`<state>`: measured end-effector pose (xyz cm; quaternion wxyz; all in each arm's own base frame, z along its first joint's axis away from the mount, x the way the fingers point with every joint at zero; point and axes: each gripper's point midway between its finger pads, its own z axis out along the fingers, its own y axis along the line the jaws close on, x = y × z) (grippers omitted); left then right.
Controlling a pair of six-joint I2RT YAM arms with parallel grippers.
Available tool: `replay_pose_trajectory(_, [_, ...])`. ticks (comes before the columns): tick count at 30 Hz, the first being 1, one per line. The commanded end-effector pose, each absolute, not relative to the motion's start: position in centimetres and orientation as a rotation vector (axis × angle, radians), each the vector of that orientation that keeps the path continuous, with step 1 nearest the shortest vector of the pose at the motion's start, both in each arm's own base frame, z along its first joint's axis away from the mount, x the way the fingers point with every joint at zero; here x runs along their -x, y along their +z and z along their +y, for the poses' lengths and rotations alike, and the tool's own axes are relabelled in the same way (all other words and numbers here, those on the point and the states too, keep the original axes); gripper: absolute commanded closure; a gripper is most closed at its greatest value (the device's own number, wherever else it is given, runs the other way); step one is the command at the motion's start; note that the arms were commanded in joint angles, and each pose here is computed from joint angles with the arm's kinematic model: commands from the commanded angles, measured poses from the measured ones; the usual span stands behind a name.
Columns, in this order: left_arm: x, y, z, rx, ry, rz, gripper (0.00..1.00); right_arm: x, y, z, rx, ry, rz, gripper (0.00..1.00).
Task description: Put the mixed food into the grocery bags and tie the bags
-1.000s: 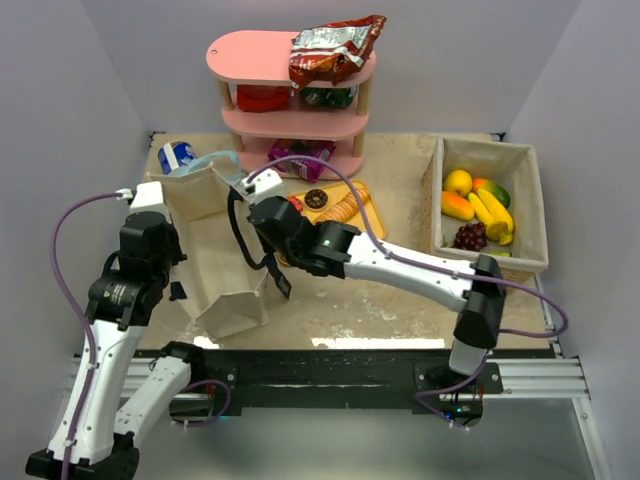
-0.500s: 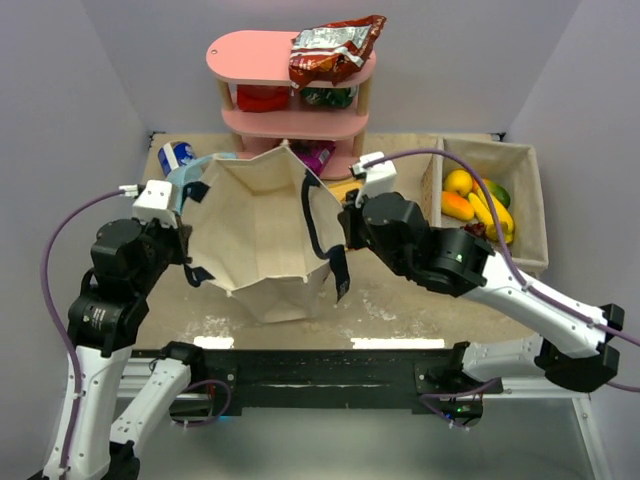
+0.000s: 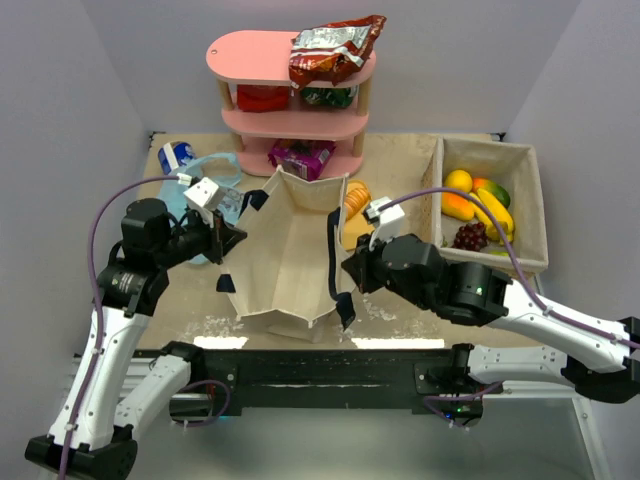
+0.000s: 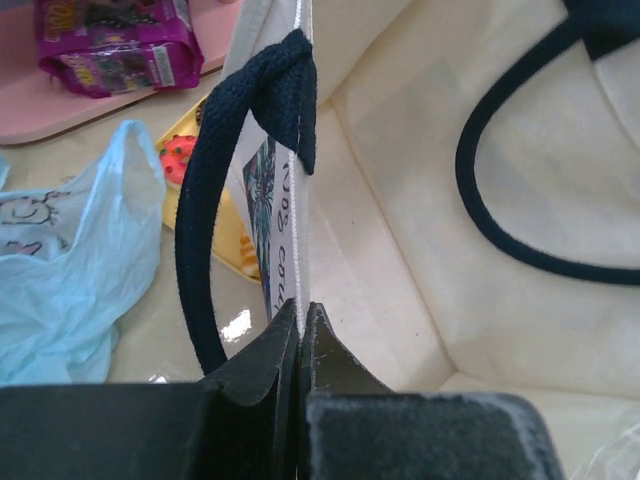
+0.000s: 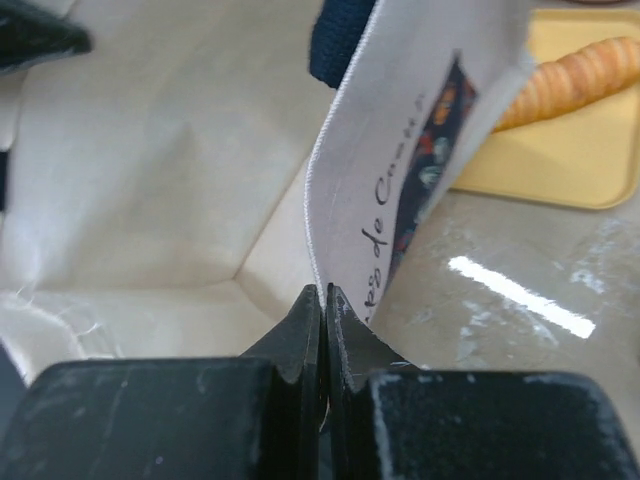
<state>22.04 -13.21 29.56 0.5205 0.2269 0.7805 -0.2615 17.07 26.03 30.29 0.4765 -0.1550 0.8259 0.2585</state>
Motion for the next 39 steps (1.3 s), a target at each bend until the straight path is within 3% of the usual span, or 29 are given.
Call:
replay_pose_trajectory(1, [-23.5,32.7,-16.2,-0.675,-0.708,1.675,1.0,-14.8,30.5,28.3,0.328,0.793,1.995,1.0])
replay_pose_trajectory(9, [-23.6,32.0,-24.4,-0.86,-0.749,1.68,1.0,-15.1,30.7,27.9,0.139,0.827,1.971,1.0])
replay_pose_trajectory(15, [-24.8,30.4,-28.6,-1.016,-0.728,1.687,1.0,-15.9,29.0,23.3,-0.109,0.744,1.973,0.99])
replay_pose_trajectory(21, [-27.2,28.7,-30.9,-1.122,-0.667,1.676,1.0,-16.2,27.9,19.0,-0.231,0.702,1.927,0.91])
replay_pose_trajectory(24, [-28.8,27.3,-31.1,-1.15,-0.591,1.699,1.0,-16.3,26.9,18.2,-0.228,0.635,1.953,0.78])
replay_pose_trajectory(25, [-29.1,27.4,-31.2,-1.153,-0.58,1.696,1.0,-16.2,26.6,17.9,-0.215,0.61,1.968,0.55])
replay_pose_trajectory(28, [-29.5,26.9,-31.7,-1.186,-0.572,1.69,1.0,-16.1,26.6,17.2,-0.204,0.564,1.987,0.23])
replay_pose_trajectory(31, [-29.4,27.6,-32.2,-1.199,-0.596,1.65,0.98,-16.0,28.1,16.4,-0.177,0.562,1.971,0.16])
replay_pose_trajectory(33, [-29.8,28.6,-32.1,-1.185,-0.577,1.626,0.87,-15.9,29.4,16.2,-0.115,0.564,1.95,0.14])
replay_pose_trajectory(34, [-29.9,29.0,-32.0,-1.179,-0.567,1.618,0.65,-15.9,30.8,16.2,-0.108,0.594,1.93,0.13])
replay_pose_trajectory(36, [-30.1,30.0,-31.6,-1.151,-0.536,1.609,0.42,-15.8,32.2,16.0,-0.058,0.595,1.91,0.13])
replay_pose_trajectory(37, [-30.1,30.3,-31.3,-1.143,-0.525,1.607,0.26,-15.5,33.5,16.6,-0.037,0.648,1.896,0.11])
replay_pose_trajectory(39, [-30.0,32.1,-30.2,-1.109,-0.485,1.575,0.14,-15.0,34.6,17.2,0.055,0.676,1.881,0.1])
